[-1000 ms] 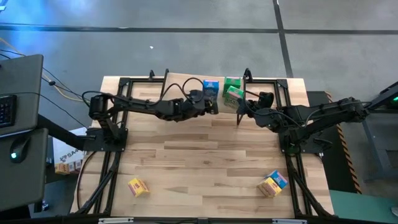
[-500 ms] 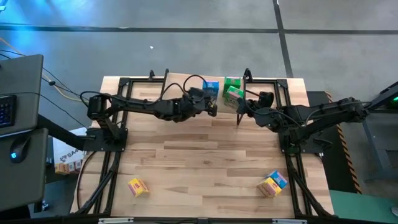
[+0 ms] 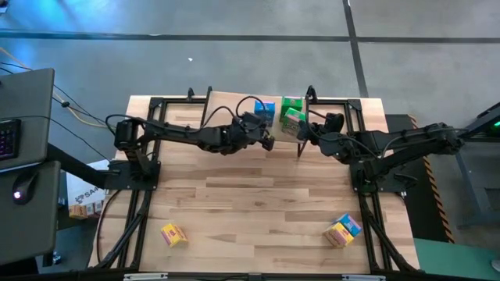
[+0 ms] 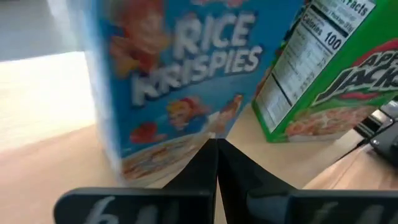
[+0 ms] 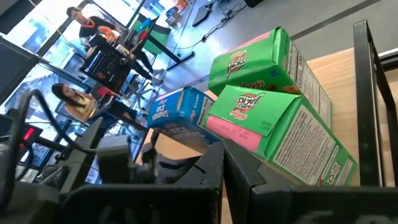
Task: Stack cereal on shelf
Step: Put the top blue cereal box on the shelf
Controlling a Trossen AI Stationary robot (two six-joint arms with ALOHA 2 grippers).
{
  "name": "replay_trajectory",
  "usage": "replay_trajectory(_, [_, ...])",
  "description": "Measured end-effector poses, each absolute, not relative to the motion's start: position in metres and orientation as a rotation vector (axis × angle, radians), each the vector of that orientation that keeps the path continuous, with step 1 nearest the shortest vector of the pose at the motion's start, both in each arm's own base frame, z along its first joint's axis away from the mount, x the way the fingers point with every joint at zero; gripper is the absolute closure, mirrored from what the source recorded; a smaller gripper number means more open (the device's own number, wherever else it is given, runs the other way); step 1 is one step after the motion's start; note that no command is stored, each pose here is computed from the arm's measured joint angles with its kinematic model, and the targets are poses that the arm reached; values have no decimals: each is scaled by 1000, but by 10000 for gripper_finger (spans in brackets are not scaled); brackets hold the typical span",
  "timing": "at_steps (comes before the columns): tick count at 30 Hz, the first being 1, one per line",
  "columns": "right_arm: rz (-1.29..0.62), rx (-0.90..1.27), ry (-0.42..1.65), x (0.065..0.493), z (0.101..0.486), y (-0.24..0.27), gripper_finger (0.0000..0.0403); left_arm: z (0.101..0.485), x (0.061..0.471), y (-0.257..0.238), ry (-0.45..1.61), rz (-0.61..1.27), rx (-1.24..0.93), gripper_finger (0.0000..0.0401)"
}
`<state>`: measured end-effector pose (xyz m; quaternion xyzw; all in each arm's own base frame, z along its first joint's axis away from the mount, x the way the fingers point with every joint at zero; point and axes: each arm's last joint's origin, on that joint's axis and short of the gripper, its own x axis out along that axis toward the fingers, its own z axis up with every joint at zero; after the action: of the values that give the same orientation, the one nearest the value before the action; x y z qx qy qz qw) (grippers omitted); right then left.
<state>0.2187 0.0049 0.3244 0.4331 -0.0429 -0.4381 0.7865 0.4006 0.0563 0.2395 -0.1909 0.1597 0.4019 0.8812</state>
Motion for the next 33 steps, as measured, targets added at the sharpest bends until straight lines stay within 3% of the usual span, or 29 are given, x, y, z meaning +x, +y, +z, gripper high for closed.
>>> replay_trajectory(21, [-934,940,-106,220,326,5,403,227,403,67,332,950,-326,401])
replay_trajectory(33, [-930,940,-109,220,327,5,403,229,405,82,285,907,-415,401])
